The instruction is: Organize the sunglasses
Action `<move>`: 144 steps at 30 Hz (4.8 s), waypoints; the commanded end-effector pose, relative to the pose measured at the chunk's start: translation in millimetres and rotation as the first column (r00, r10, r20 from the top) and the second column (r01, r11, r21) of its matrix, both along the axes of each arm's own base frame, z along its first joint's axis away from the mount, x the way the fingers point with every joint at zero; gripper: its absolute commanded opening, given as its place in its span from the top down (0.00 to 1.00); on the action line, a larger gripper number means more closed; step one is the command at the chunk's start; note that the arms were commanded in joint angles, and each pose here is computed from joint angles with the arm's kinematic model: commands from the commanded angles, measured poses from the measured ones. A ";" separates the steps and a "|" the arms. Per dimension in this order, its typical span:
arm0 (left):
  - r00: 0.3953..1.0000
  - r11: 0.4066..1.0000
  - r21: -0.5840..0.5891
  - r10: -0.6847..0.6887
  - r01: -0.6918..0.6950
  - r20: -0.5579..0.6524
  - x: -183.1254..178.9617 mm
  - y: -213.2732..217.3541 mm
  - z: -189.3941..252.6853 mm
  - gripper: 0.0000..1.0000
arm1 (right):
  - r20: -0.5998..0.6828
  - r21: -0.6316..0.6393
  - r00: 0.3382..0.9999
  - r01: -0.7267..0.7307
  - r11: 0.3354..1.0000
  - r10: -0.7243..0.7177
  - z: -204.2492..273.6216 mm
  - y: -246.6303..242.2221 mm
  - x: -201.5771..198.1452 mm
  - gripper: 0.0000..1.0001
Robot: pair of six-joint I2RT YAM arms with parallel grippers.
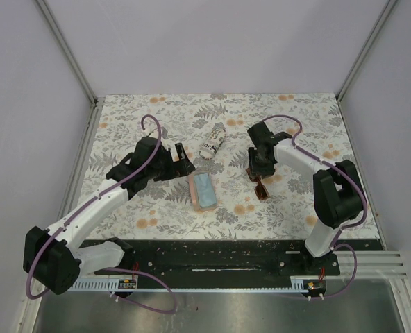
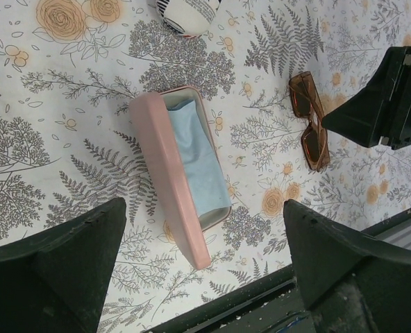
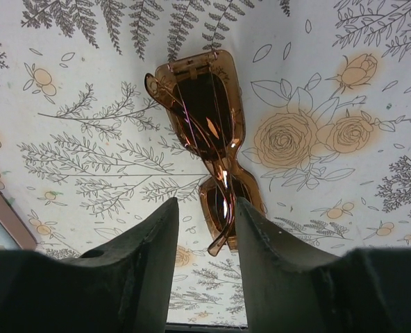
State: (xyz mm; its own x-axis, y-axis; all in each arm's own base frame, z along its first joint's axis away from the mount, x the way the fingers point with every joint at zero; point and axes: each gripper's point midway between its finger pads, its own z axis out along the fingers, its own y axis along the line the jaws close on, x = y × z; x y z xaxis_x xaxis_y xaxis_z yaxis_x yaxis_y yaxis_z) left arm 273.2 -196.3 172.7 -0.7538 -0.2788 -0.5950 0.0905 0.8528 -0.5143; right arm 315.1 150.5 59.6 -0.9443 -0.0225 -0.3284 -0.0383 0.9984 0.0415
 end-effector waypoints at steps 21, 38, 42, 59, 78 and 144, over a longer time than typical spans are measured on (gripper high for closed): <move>0.999 0.999 -0.032 -0.016 0.017 0.034 4.9 -2.4 14.2 0.02 | -0.028 0.026 1.000 -0.011 1.000 0.011 -30.6 9.2 10.5 0.89; 1.000 1.000 -0.016 0.000 0.000 0.003 4.3 3.5 -11.3 0.03 | -0.035 0.053 0.999 0.006 0.999 -0.005 -39.5 16.2 15.8 0.92; 1.000 1.000 -0.021 -0.002 0.002 0.000 4.6 2.3 -13.7 0.02 | -0.010 0.148 1.000 -0.006 0.989 0.007 -17.7 38.6 13.6 0.92; 0.995 0.994 -0.050 0.091 -0.093 -0.031 6.5 16.4 -38.4 0.12 | 0.055 0.344 0.978 -0.206 0.916 0.200 30.6 174.9 -18.2 0.93; 0.998 0.990 -0.129 0.047 -0.053 -0.049 -4.0 17.5 -48.4 0.28 | 0.026 0.271 0.981 -0.193 0.943 0.193 -14.9 201.2 -26.0 0.93; 0.994 0.966 -0.260 -0.044 0.018 -0.095 -4.4 -19.6 -58.6 0.85 | -0.068 0.427 0.995 -0.032 0.904 0.067 -64.1 155.9 -44.7 1.00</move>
State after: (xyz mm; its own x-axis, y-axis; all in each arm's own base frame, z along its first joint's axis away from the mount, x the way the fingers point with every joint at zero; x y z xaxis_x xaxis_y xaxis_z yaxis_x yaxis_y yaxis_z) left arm 260.5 -215.6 73.6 -0.8744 -0.3101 -0.3731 0.0123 0.7546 -0.6560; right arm 288.2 310.1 16.3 -0.9520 0.0878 -0.2932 -0.0737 0.8640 0.4981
